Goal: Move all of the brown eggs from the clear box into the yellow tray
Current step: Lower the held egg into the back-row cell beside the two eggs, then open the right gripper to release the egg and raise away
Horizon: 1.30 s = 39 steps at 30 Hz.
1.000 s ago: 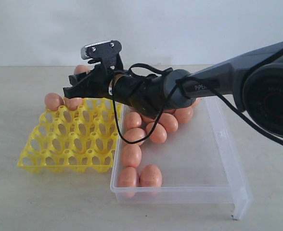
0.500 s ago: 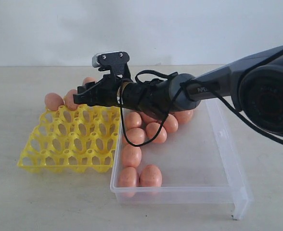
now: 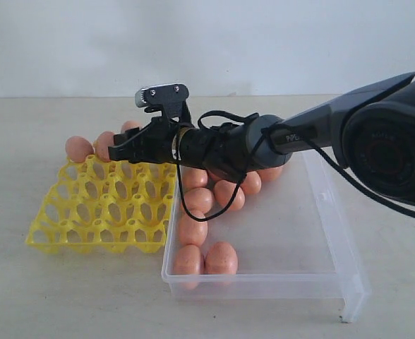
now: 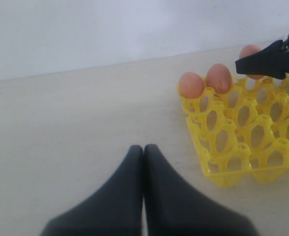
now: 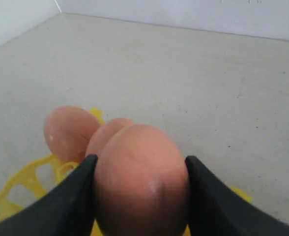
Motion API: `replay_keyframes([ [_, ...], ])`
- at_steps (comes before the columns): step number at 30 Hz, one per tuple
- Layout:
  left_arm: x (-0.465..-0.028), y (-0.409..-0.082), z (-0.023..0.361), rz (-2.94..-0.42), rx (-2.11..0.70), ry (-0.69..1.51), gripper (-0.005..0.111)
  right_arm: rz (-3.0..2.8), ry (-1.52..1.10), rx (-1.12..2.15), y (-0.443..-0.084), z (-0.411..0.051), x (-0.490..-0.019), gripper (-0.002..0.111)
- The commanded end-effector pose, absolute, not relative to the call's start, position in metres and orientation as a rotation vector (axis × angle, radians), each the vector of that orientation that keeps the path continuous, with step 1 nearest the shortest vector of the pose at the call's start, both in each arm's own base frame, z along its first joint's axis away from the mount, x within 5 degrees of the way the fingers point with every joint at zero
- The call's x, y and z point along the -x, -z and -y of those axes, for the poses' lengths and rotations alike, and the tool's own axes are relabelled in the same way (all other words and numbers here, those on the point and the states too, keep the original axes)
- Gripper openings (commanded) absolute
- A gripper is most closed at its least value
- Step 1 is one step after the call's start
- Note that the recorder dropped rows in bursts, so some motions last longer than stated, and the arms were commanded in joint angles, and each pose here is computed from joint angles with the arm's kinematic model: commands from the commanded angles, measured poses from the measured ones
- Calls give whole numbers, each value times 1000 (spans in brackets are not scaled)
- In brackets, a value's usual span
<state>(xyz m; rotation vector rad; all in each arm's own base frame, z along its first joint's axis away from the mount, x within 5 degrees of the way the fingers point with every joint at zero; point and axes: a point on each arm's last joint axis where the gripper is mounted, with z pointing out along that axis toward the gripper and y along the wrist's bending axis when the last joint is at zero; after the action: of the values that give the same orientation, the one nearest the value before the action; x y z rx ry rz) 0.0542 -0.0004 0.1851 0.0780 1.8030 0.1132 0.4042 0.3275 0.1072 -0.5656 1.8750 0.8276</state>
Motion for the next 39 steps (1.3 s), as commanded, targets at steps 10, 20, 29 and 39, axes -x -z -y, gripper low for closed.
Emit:
replay_keyframes([
  [10,-54,-185,0,-1791,-61,-107,-4,-1803,-799,625,-116,-332,-409,0],
  [20,-54,-185,0,-1791,-61,-107,-4,-1799,-755,663,-114,-331,-409,25],
  [29,-54,-185,0,-1791,-61,-107,-4,-1796,-748,675,-114,-331,-409,30],
  [39,-54,-185,0,-1791,-61,-107,-4,-1809,-710,723,-111,-330,-408,42],
])
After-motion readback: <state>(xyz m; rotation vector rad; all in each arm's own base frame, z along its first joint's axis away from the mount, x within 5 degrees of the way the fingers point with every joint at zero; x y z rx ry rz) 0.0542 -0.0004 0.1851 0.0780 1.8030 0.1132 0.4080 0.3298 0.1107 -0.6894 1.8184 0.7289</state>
